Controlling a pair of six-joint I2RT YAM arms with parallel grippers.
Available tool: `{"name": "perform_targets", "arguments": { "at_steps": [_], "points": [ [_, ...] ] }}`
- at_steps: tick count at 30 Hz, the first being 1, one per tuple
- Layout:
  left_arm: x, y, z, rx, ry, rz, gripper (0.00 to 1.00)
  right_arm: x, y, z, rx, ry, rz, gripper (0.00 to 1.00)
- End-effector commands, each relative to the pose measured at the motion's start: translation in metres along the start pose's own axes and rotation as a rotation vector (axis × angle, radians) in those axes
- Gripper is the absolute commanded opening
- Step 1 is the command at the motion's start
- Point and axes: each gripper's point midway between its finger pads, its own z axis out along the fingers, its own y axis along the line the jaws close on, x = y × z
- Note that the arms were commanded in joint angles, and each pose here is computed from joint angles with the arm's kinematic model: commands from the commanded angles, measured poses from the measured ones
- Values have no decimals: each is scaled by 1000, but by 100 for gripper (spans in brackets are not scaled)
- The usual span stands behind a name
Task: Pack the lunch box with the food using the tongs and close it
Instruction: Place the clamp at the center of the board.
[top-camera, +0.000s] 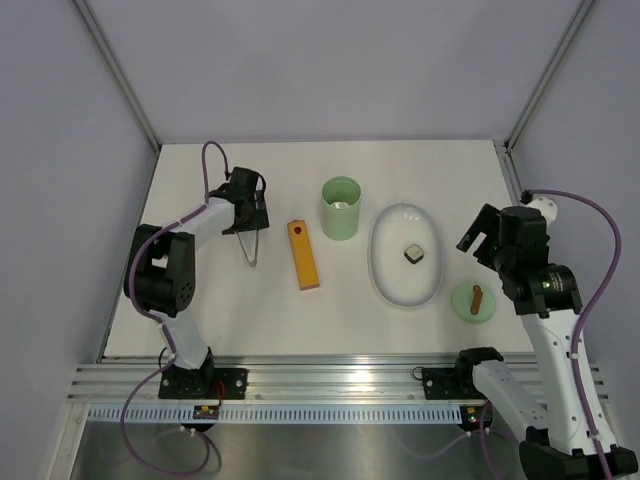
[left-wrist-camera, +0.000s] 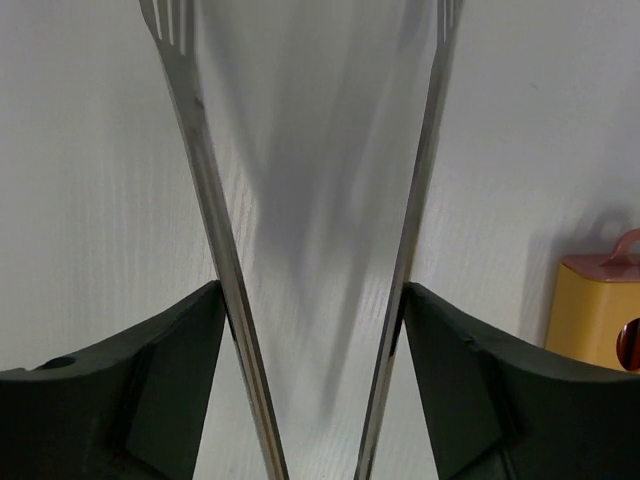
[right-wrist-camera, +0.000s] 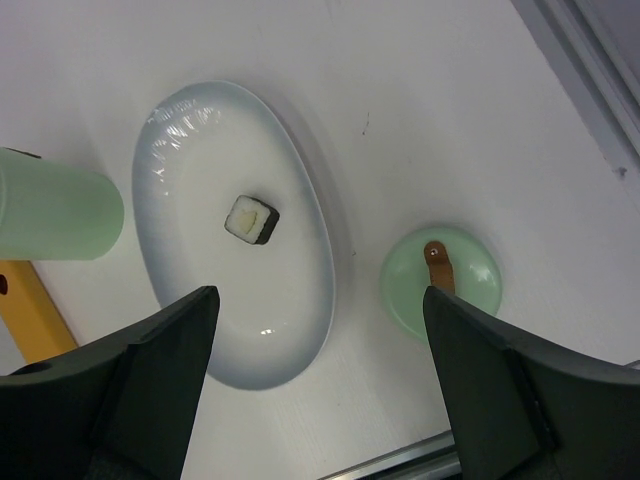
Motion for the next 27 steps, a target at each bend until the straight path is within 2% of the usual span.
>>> {"name": "perform_targets", "arguments": {
  "at_steps": [1, 3, 7, 14, 17, 21, 24, 26, 27],
  "points": [
    [-36, -10, -21, 55, -94, -41, 77, 19, 2, 19, 3, 65, 1, 91],
    [-40, -10, -30, 63, -104, -45, 85, 36, 3, 28, -2, 118, 8, 91],
    [-67, -10, -73, 107, -198, -62, 99, 61, 1, 48, 29, 204, 4, 90],
    [-95, -1, -162, 190, -349, -98, 99, 75, -4, 69, 100, 257, 12, 88],
    [-92, 3, -189, 223, -376, -109, 99, 87, -2, 79, 116, 307, 23, 86],
    [-76, 0, -205, 278, -371, -97, 99, 97, -5, 90, 154, 346, 63, 83],
    [-66, 0, -212, 298, -356, -72, 99, 103, -23, 92, 245, 378, 115, 83],
    [-58, -1, -213, 303, -336, -60, 99, 103, -39, 91, 322, 385, 158, 86],
    [-54, -4, -216, 323, -331, -47, 99, 104, -51, 89, 379, 401, 198, 91]
  ]
}}
